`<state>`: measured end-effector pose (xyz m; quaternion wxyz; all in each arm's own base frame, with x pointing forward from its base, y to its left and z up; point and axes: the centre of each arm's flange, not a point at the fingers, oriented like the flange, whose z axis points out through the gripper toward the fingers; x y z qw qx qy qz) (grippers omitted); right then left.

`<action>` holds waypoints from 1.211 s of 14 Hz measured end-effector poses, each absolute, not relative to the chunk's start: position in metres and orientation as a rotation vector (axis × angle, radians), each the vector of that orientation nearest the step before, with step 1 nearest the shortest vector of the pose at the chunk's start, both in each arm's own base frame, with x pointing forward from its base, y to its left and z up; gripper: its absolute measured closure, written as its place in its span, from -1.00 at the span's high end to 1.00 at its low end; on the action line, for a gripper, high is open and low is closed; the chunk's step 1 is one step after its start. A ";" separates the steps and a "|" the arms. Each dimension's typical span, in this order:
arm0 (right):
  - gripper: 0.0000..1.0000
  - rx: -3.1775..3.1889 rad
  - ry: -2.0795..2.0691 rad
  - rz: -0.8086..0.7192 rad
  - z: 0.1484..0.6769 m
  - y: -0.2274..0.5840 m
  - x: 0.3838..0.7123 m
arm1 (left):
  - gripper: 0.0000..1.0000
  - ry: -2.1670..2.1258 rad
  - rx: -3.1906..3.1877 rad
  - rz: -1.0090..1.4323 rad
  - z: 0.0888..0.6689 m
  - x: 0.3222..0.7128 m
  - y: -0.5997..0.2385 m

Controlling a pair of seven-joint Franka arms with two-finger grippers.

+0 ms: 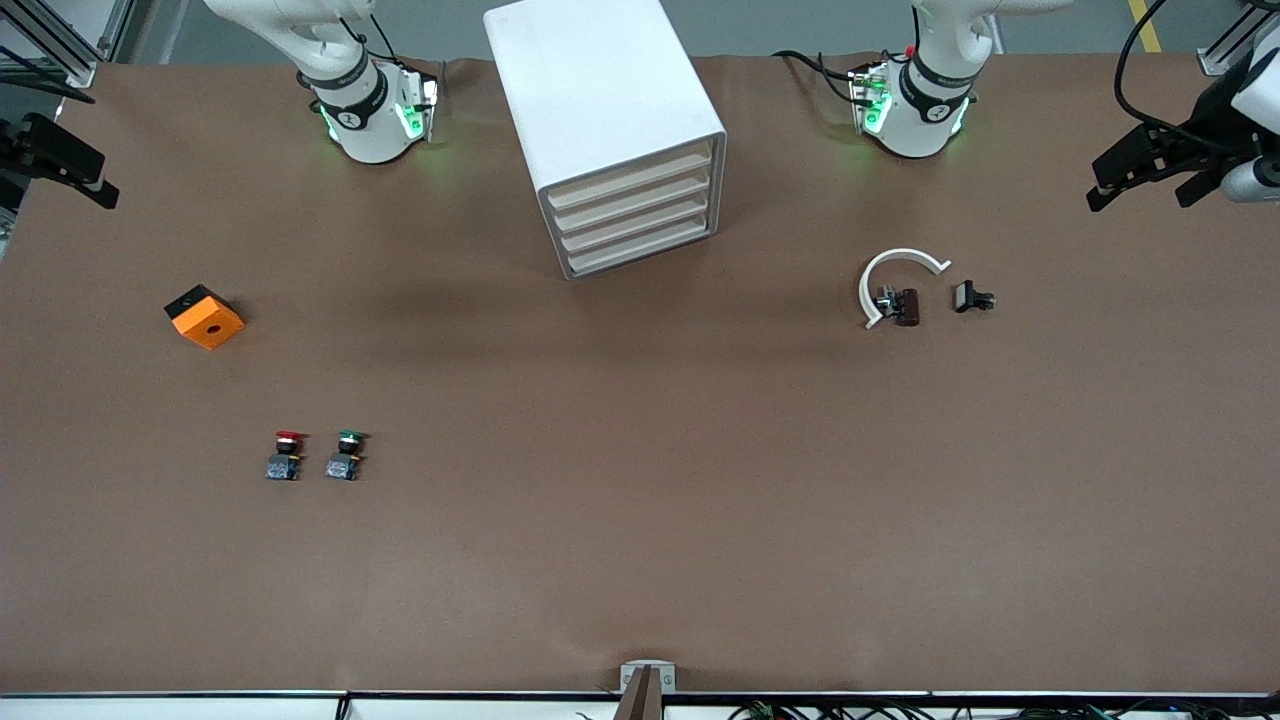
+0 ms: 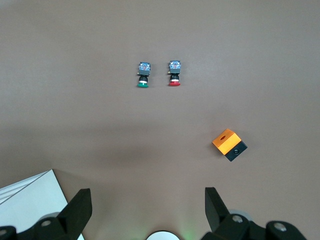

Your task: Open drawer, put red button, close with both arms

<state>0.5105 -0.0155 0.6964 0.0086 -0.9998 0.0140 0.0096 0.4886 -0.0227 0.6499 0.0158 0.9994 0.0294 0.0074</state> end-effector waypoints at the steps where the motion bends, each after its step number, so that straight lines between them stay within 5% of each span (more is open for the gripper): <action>1: 1.00 -3.124 0.044 0.030 0.696 -0.015 0.511 | 1.00 0.091 3.109 0.023 0.650 0.489 -0.023; 10: 1.00 -3.120 0.133 0.030 0.697 -0.015 0.511 | 1.00 0.109 3.112 -0.109 0.636 0.486 -0.017; 17: 1.00 -3.092 0.138 0.030 0.697 -0.012 0.511 | 1.00 0.122 3.097 -0.426 0.519 0.522 -0.015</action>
